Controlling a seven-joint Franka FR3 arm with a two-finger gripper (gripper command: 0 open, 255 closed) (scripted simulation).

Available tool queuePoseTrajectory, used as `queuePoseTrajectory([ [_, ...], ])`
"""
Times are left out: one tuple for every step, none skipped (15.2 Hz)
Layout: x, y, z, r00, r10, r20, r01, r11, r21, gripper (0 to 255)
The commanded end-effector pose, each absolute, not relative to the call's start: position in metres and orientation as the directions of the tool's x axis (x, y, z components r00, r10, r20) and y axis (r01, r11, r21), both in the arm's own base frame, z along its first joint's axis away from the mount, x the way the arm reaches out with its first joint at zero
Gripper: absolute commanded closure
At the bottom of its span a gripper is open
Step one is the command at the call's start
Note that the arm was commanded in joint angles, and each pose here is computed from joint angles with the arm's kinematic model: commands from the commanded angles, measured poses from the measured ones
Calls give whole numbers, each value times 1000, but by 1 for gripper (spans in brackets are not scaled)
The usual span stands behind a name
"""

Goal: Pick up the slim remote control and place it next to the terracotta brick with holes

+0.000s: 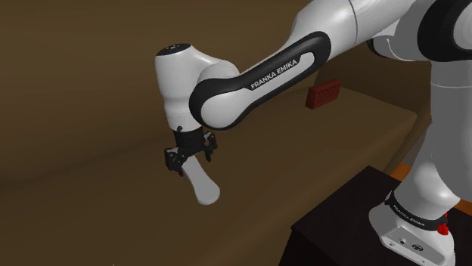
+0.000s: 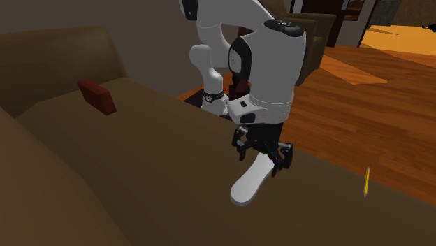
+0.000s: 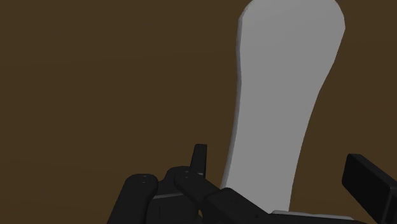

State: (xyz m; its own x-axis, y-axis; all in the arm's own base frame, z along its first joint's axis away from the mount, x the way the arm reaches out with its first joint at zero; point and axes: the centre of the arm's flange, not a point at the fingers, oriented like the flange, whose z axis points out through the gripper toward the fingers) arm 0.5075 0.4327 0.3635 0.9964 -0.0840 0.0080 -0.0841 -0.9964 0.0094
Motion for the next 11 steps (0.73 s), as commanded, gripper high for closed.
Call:
queuePoseTrajectory([
  [508, 433, 352, 996, -84, 9, -84, -996, 9, 0],
  [508, 433, 347, 996, -84, 9, -84, -996, 9, 0],
  [508, 433, 342, 996, -84, 9, -84, -996, 9, 0],
  [508, 433, 334, 996, -84, 9, -84, -996, 9, 0],
  [508, 433, 334, 996, -84, 9, -84, -996, 9, 0],
  [508, 433, 334, 996, -84, 9, -84, -996, 9, 0],
  [508, 433, 334, 996, -84, 9, -84, -996, 9, 0],
  [508, 433, 334, 996, -84, 9, -84, -996, 9, 0],
  [508, 433, 334, 996, -84, 9, -84, -996, 9, 0],
  [508, 433, 334, 996, -84, 9, -84, -996, 9, 0],
  [508, 433, 334, 996, -84, 9, -84, -996, 9, 0],
])
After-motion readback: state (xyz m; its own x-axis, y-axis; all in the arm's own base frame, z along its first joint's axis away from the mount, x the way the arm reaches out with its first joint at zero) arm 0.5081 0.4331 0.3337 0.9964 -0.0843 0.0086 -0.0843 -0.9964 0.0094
